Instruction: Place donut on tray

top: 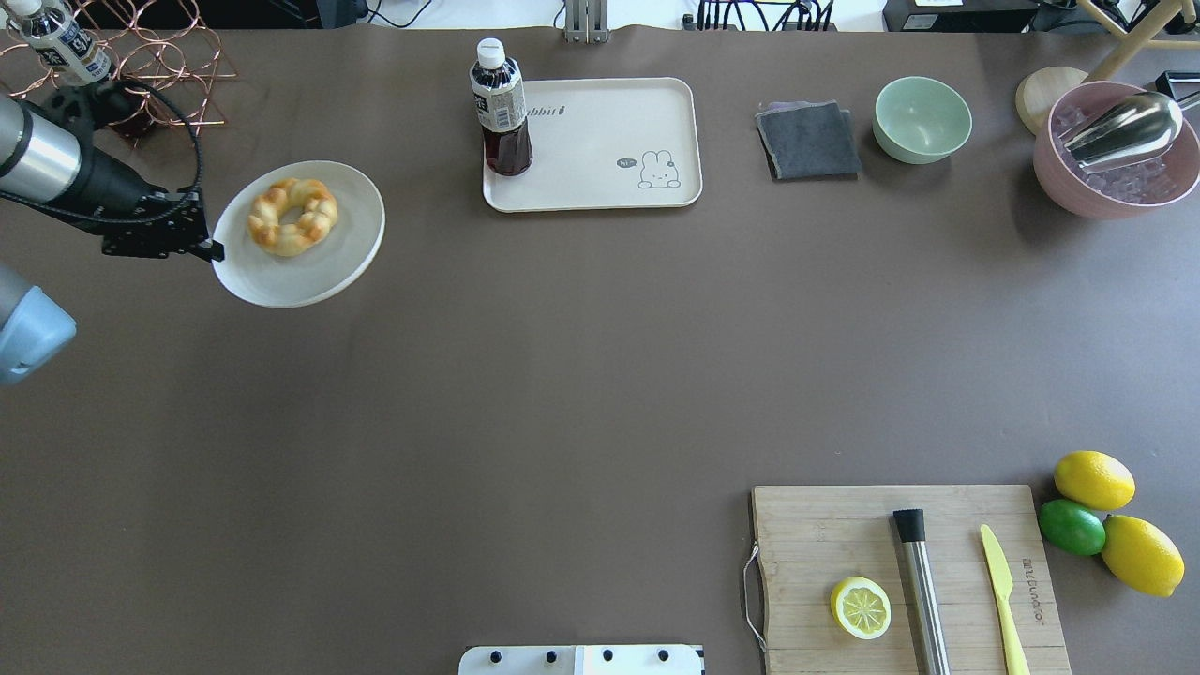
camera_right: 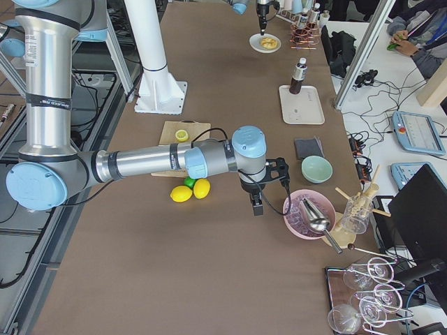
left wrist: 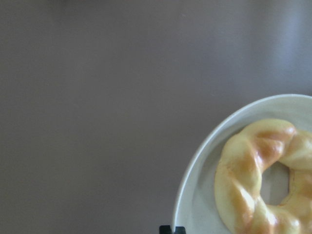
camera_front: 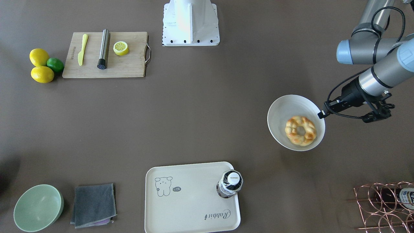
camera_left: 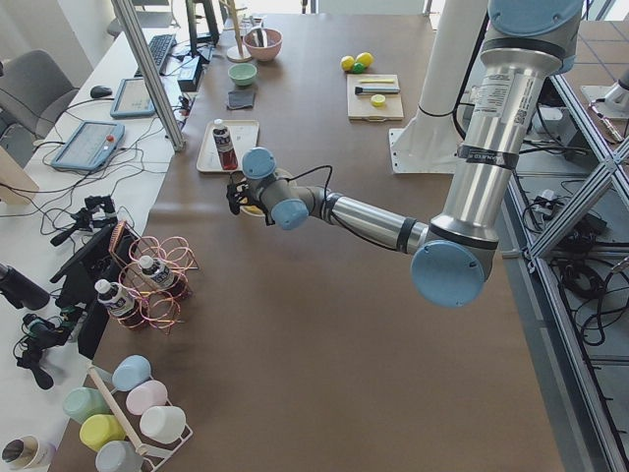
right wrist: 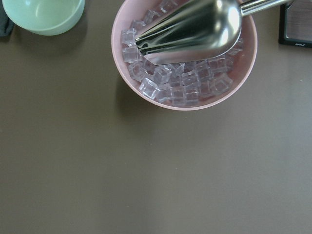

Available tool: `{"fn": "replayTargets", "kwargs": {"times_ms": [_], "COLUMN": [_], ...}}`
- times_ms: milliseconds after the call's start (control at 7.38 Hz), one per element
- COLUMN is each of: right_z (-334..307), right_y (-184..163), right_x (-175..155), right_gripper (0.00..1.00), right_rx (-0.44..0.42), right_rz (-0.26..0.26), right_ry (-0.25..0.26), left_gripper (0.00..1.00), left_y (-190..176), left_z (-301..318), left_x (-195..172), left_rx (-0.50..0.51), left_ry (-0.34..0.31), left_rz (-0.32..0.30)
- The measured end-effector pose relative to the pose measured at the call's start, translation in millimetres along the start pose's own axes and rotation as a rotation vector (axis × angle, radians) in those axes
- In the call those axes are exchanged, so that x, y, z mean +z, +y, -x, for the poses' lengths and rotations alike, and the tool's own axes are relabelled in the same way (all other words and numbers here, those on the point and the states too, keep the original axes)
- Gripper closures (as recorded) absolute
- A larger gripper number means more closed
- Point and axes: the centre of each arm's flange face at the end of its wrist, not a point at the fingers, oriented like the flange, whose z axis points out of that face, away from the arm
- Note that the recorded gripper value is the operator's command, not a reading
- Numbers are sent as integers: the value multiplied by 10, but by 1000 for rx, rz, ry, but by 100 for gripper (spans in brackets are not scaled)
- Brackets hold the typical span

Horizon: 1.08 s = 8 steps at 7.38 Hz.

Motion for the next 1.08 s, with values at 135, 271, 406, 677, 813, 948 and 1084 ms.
{"fn": "replayTargets", "kwargs": {"times_ms": [135,271,406,677,813,948,1084], "right_z": [269,494,770,1461,1839,2259,2652], "right_y": [-53,-68,-87,-168,-192,-177,-135], "right_x": [90,175,275,446,501,560,629], "right_gripper": [0,0,0,0,0,0,0], "right_rx": [19,42,64,112,133,155,179], "right_rz": [-3,-8,-11,-1,6,14,24], "right_ry": [-24,-51,-86,-151,-173,-192,-206], "left_gripper": [100,100,100,100,100,100,100], "left_y": [353,718,1048,1647,1850,1980,2095], "left_z": [-513,-1084,-1656,-2406,-2618,-2828,-3038], "left_x": [105,245,303,464,552,576,596], "left_rx": [-54,-81,-95,-77,-57,-45,-31], "left_ry": [26,22,2,-41,-51,-58,-61], "left_rz": [28,32,22,-30,-52,-69,-88]}}
